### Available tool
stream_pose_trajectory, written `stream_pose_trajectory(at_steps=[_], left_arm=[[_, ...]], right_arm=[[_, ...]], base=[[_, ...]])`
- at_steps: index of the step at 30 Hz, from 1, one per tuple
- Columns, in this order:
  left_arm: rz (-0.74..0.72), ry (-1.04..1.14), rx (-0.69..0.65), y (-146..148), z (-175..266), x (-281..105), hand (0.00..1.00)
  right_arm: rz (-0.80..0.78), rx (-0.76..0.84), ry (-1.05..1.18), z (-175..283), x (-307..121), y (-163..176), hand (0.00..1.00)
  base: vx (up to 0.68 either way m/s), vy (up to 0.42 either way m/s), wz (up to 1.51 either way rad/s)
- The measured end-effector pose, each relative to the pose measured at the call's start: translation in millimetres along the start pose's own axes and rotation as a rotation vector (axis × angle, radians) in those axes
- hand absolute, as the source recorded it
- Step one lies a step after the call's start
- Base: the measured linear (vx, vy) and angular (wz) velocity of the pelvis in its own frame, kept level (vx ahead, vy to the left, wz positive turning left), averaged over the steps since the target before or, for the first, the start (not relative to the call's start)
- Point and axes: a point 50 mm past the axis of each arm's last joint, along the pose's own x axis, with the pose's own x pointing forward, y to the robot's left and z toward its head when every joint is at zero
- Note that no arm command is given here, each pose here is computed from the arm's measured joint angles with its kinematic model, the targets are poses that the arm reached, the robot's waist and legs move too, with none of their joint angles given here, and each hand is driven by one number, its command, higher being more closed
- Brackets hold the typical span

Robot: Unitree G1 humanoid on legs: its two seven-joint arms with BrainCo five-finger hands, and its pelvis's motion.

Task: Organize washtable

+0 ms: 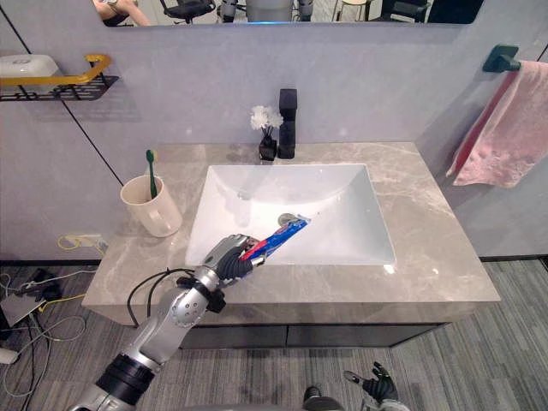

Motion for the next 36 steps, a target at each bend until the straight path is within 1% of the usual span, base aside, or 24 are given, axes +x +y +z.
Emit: stream_pose_trajectory(at_steps=[1, 4, 6, 10, 14, 16, 17, 20, 21, 25, 28, 30, 31, 32, 34, 36], left_arm=[[0.012, -0.005, -0.012, 1, 2, 0, 1.00], [0.118, -0.016, -0.064, 13, 9, 0, 1.00], [0.209, -0.001, -0.115, 24, 9, -4, 1.00], [0.329, 0.040, -0.162, 38, 5, -20, 1.00], [0.362, 0.100, -0.179, 38, -2, -38, 1.00], [0.356, 0.139, -0.186, 34, -7, -46, 1.00], [0.353, 0.144, -0.188, 33, -8, -47, 1.00], [0.360, 0.158, -0.199, 32, -8, -52, 1.00], [0.365, 0.156, -0.201, 33, -7, -52, 1.00], [0.359, 0.147, -0.232, 33, -6, -51, 1.00], [0.342, 0.135, -0.246, 32, -5, -51, 1.00], [0.328, 0.118, -0.264, 30, -3, -49, 1.00], [0.317, 0.099, -0.283, 28, 1, -47, 1.00], [0.312, 0.090, -0.288, 27, 3, -46, 1.00], [0.285, 0.054, -0.310, 21, 11, -42, 1.00], [0.276, 0.014, -0.324, 20, 20, -39, 1.00]], right_arm=[[-0.019, 0.013, -0.013, 2, -1, -5, 0.00], [-0.079, 0.055, -0.087, 12, -8, -22, 0.00], [-0.140, 0.133, -0.176, 27, -15, -38, 0.00], [-0.209, 0.248, -0.330, 47, -37, -61, 0.00], [-0.233, 0.291, -0.500, 73, -62, -74, 0.00], [-0.220, 0.319, -0.647, 100, -78, -78, 0.00], [-0.219, 0.323, -0.686, 106, -83, -80, 0.00], [-0.212, 0.326, -0.893, 140, -109, -84, 0.00], [-0.205, 0.325, -0.924, 145, -112, -84, 0.00], [-0.126, 0.275, -1.108, 180, -131, -76, 0.00], [-0.014, 0.239, -1.269, 213, -144, -63, 0.00], [0.114, 0.242, -1.343, 232, -147, -45, 0.00], [0.214, 0.257, -1.362, 240, -148, -31, 0.00], [0.261, 0.271, -1.370, 243, -148, -23, 0.00], [0.482, 0.320, -1.368, 251, -149, 14, 0.00], [0.616, 0.336, -1.335, 252, -149, 40, 0.00]], base=[[-0.04, -0.008, -0.10], [-0.04, -0.001, -0.23], [-0.02, -0.004, -0.35], [-0.02, -0.022, -0.16], [-0.03, -0.020, -0.20], [-0.04, -0.019, -0.25], [-0.02, -0.014, -0.16], [0.01, -0.006, -0.16], [-0.01, -0.009, -0.03], [-0.01, -0.002, 0.00], [-0.04, -0.007, 0.01], [-0.05, -0.014, 0.05], [-0.04, -0.020, 0.10], [-0.02, -0.018, 0.22], [0.00, -0.019, 0.32], [0.02, -0.010, 0.26]])
